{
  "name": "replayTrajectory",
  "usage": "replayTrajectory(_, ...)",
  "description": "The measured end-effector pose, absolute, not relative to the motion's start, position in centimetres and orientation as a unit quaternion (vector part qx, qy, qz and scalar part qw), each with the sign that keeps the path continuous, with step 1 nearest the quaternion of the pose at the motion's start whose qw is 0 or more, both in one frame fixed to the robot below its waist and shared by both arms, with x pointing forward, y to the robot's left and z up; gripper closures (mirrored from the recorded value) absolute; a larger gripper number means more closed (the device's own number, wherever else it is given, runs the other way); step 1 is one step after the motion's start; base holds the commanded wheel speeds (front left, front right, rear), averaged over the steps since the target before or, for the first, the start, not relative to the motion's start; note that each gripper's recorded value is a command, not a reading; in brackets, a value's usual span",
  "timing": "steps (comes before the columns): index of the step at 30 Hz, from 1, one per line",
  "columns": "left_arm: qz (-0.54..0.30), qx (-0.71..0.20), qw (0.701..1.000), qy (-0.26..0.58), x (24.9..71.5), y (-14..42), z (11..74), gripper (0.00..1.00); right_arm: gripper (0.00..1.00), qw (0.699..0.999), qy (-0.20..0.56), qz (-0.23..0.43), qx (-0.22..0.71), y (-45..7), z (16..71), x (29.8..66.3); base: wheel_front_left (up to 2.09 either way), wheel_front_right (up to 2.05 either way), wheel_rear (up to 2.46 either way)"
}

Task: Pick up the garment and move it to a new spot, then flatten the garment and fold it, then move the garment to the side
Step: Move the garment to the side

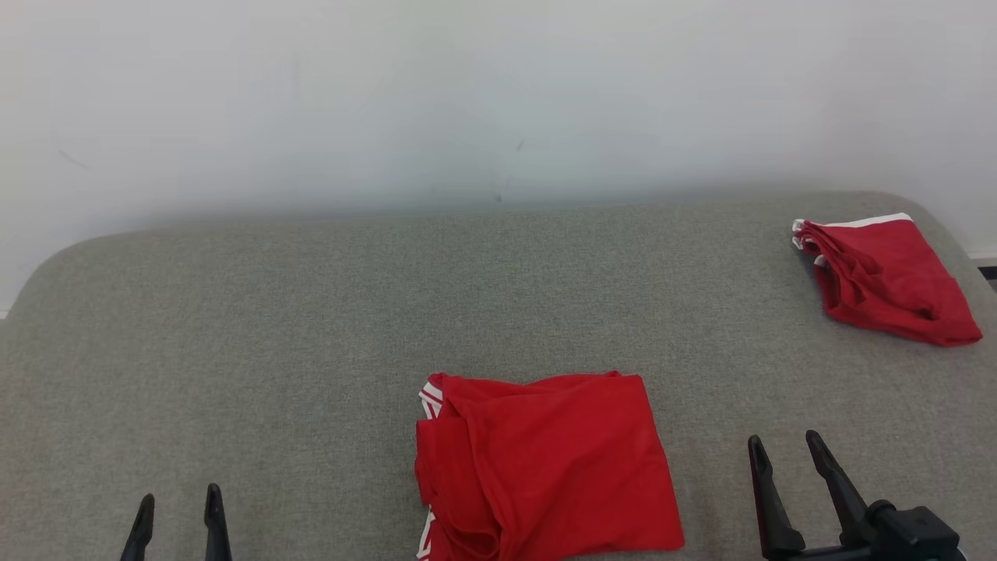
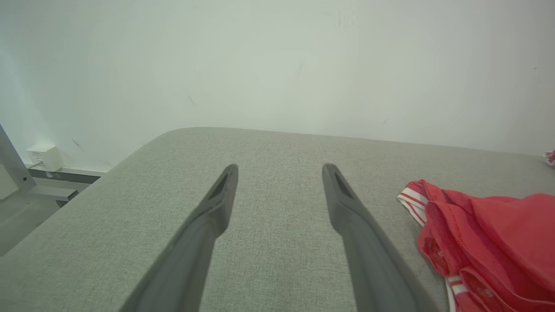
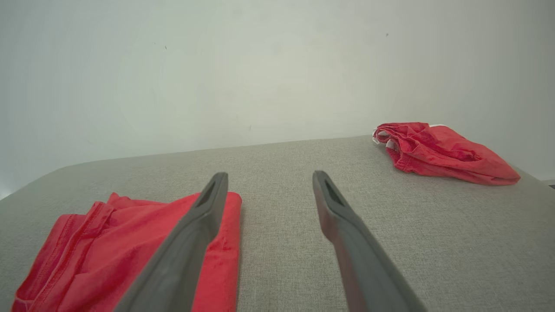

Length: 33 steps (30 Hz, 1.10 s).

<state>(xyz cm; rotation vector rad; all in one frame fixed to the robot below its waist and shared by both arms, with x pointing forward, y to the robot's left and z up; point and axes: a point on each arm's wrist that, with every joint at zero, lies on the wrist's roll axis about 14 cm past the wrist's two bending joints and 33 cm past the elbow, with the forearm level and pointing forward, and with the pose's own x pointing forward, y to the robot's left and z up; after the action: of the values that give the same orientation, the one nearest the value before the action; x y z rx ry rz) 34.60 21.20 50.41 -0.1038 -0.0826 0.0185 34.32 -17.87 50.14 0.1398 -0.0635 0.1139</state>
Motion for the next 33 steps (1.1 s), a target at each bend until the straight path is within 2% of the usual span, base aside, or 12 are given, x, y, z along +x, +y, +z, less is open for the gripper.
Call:
replayTrajectory(9, 0.016, -0.051, 0.998, -0.039, 34.3, 21.6, 50.3, 0.00, 0.00, 0.995, -0.010, 0.077, 0.063, -16.8, 48.9, 34.4, 0.00, 0.00, 0.00)
replayTrajectory(17, 0.012, -0.056, 0.998, -0.041, 34.4, 21.1, 50.4, 0.00, 0.00, 0.991, 0.021, 0.131, 0.034, -14.4, 48.1, 37.4, 0.00, 0.00, 0.00)
replayTrajectory(33, 0.032, -0.059, 0.997, -0.031, 34.3, 22.4, 49.7, 0.00, 0.00, 0.976, 0.158, 0.148, 0.032, -11.8, 40.8, 40.1, 0.00, 0.00, 0.00)
